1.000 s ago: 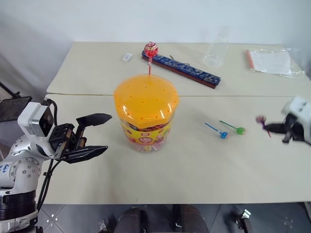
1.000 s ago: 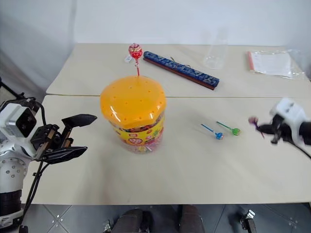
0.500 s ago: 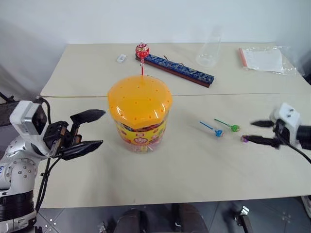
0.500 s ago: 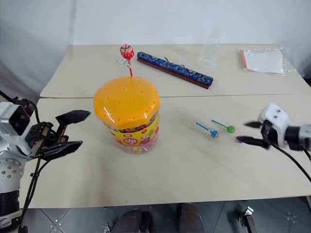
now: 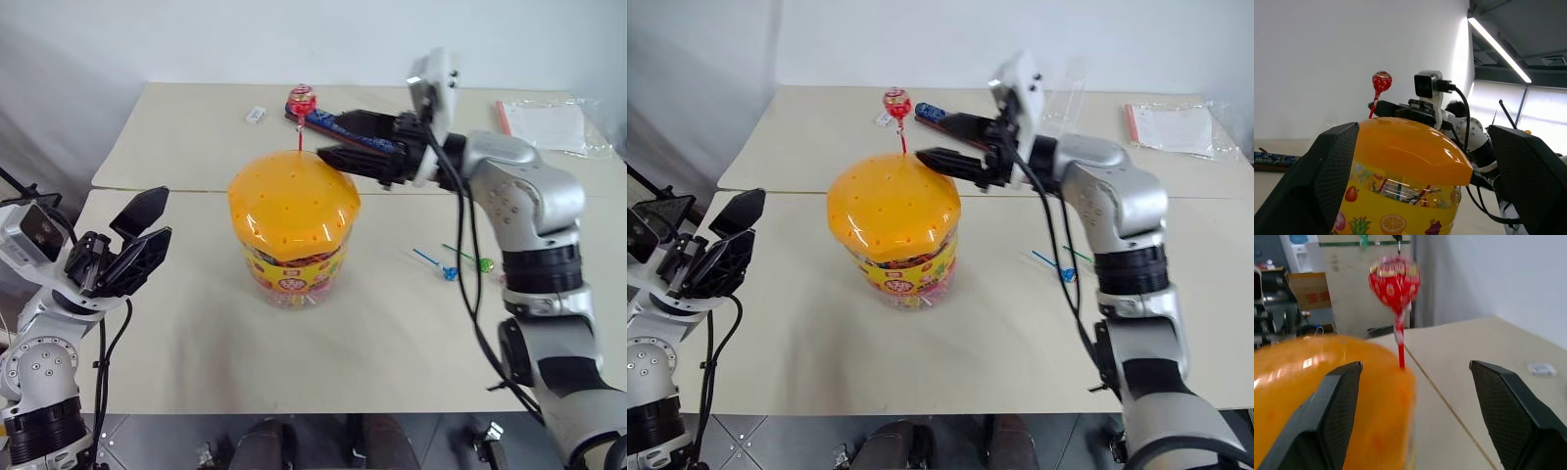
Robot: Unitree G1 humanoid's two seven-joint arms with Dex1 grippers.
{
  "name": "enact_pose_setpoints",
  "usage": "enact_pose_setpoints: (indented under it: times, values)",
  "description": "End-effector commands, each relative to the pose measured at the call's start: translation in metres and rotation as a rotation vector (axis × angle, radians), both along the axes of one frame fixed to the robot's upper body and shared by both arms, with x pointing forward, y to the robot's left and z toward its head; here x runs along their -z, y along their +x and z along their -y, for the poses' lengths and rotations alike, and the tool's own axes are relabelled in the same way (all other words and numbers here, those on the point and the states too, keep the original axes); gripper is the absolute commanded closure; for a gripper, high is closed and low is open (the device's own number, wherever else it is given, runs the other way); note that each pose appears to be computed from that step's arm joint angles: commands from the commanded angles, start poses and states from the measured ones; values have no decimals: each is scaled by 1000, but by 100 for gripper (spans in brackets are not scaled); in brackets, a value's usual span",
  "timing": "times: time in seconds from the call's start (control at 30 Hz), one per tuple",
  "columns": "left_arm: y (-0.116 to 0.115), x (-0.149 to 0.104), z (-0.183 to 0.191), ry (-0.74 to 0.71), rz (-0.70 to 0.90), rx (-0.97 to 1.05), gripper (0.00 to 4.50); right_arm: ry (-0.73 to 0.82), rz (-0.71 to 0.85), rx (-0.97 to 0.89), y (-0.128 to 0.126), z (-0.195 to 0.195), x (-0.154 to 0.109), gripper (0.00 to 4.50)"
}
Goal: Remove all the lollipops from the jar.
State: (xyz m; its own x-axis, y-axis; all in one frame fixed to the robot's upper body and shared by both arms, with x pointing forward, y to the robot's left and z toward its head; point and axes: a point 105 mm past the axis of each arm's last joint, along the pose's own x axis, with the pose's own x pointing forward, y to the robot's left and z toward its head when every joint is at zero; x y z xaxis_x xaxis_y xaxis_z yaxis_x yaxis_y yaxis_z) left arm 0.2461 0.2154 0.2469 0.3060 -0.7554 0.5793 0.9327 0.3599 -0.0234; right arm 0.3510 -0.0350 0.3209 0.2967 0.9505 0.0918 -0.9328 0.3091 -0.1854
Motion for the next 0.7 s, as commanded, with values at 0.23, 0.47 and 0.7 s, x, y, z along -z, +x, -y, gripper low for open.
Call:
enact_pose_setpoints:
  times: [0.23,0.47,0.7]
  values:
    - [-5,-3,3,2,44,-14,0,43,-18,-74,-7,-30,-8,247]
    - [-3,-3,6,9,57,1,0,115,48,-76,-7,-19,-24,449]
    - [-11,0,20,134,76,120,0,281,181,83,-2,69,-58,449]
